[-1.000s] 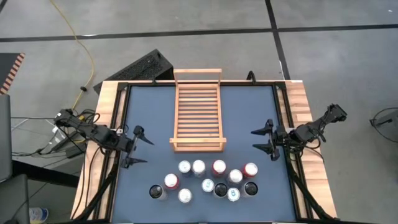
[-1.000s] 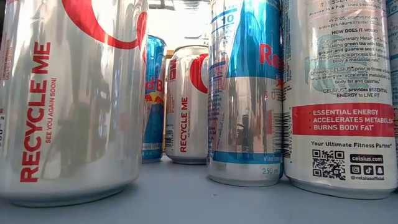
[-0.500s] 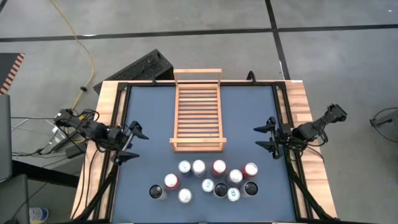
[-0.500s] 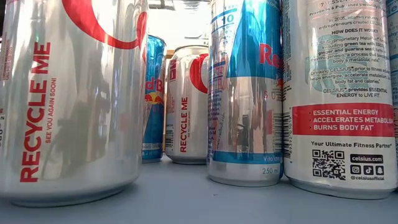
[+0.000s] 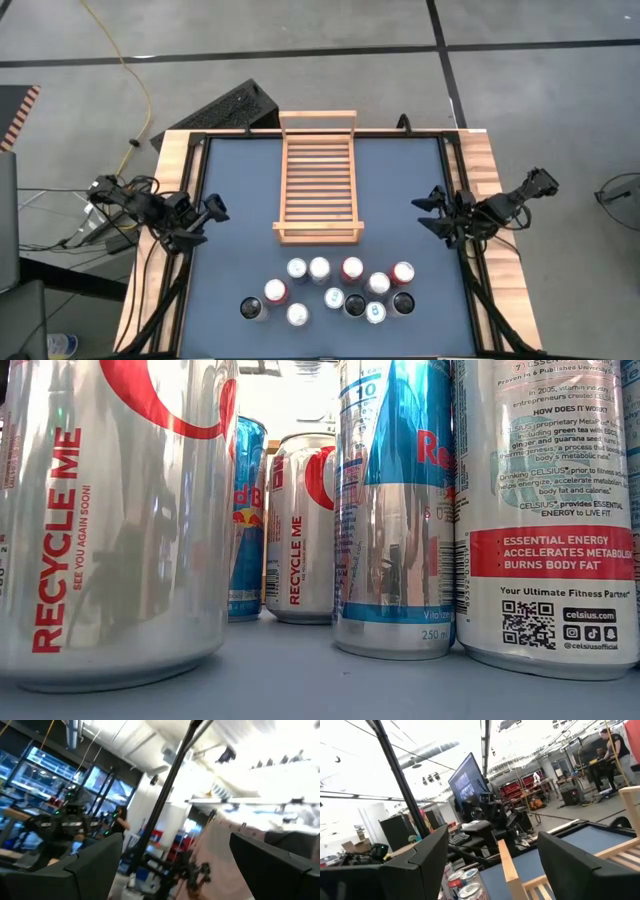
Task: Place canned beverage on shelf
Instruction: Put the right white soda can on the shelf
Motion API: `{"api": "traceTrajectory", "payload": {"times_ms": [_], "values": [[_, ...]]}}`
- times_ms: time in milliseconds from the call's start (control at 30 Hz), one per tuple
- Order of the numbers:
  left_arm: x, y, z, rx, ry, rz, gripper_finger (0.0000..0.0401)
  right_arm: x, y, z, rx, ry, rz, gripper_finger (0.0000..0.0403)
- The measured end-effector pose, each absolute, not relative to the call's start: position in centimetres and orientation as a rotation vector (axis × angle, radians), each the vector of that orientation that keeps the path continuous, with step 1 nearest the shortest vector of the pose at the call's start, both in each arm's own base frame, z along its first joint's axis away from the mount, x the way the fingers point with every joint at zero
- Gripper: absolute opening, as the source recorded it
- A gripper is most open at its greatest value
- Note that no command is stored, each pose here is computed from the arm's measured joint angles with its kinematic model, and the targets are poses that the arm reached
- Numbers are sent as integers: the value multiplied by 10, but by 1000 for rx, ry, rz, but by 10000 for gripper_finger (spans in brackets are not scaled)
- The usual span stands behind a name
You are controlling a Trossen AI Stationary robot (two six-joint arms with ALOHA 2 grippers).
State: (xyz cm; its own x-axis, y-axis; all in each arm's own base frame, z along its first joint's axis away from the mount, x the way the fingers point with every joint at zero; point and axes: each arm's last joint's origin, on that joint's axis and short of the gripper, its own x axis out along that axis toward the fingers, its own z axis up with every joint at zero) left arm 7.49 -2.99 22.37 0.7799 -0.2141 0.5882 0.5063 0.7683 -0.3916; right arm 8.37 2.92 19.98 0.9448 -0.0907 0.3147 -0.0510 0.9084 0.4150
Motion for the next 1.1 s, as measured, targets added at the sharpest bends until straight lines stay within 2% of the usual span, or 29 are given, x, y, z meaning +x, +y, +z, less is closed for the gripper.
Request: {"api": "traceTrajectory", "payload": {"times_ms": [200, 333, 433, 667, 900, 1100], "values": [[72, -29, 232, -644, -556, -428, 358, 85, 28, 197, 435, -310, -66, 291], [72, -26, 235, -664, -565, -367, 358, 84, 27, 198, 461, -323, -81, 291], [70, -25, 238, -590, -613, -341, 358, 83, 26, 202, 438, -340, -124, 291], [69, -23, 244, -588, -617, -274, 358, 74, 20, 241, 335, -408, -164, 291], [60, -19, 300, -499, -377, -220, 358, 80, 23, 293, 199, -369, -197, 291], [72, -24, 346, -372, -134, -173, 358, 109, 39, 330, 98, -99, -250, 291]]}}
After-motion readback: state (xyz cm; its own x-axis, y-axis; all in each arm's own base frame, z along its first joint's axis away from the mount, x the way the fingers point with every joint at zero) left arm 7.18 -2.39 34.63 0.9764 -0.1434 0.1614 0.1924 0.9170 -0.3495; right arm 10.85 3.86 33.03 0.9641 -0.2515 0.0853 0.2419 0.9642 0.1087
